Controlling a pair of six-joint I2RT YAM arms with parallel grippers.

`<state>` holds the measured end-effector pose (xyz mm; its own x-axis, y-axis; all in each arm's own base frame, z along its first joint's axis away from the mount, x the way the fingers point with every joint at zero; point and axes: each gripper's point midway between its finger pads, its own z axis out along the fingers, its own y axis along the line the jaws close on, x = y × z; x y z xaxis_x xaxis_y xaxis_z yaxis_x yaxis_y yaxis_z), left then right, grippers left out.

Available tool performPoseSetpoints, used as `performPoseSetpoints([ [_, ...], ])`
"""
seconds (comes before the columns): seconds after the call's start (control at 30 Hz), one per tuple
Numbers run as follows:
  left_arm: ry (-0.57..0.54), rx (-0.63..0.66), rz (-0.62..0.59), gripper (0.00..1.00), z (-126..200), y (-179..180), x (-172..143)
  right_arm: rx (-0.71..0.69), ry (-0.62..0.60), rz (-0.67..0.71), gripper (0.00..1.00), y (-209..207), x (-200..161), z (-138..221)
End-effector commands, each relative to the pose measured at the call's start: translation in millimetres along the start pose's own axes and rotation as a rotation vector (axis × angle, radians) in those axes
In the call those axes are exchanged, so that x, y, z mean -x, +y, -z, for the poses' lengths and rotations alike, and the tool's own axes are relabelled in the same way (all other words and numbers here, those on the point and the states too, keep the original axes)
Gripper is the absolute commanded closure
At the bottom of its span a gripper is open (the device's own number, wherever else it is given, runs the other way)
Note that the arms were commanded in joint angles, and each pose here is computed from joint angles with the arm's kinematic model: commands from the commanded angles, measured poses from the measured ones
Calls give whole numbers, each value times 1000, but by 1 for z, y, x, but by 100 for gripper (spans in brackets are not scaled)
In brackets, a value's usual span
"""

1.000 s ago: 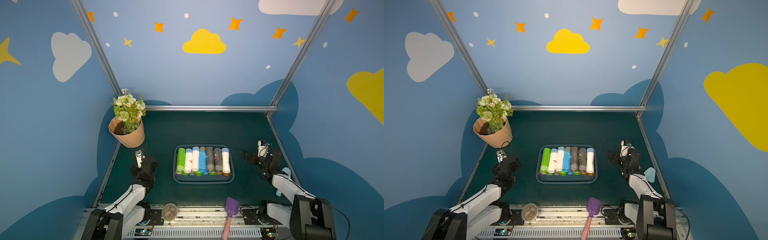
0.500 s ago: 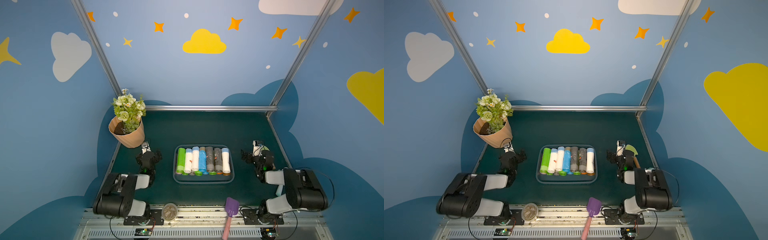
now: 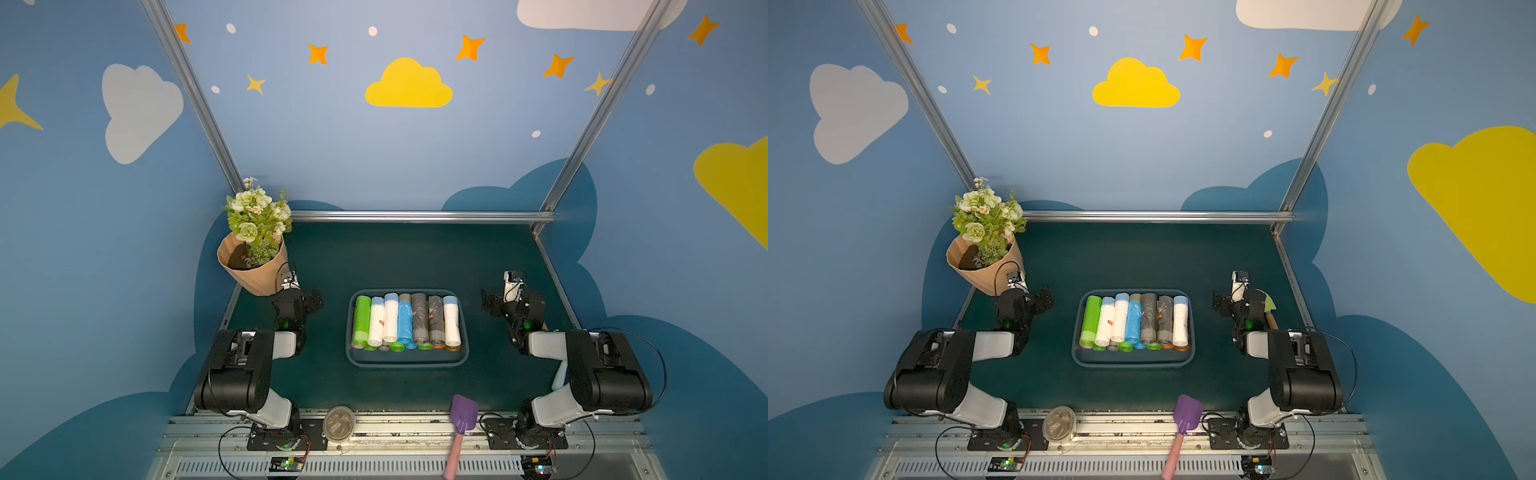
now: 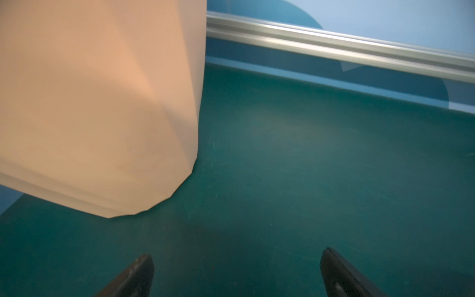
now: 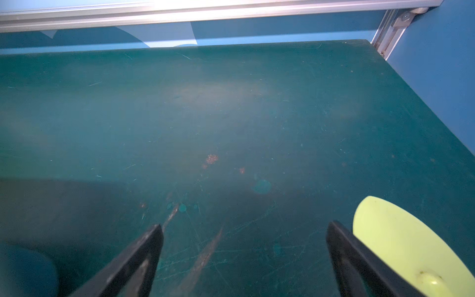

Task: Put the roll of trash bags into the storage box
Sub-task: Reset both arms

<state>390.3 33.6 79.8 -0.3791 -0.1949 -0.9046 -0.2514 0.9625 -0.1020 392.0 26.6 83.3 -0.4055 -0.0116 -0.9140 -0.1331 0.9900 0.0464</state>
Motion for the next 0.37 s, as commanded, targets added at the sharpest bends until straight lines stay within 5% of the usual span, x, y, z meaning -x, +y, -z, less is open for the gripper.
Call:
performPoseSetpoints([
  [0.0,7,-13,11,0,0,-2,1,-7,-11,14,3,1,6,1],
  [0.33,8,-14,10,0,1,-2,1,-8,-3,15,3,1,6,0],
])
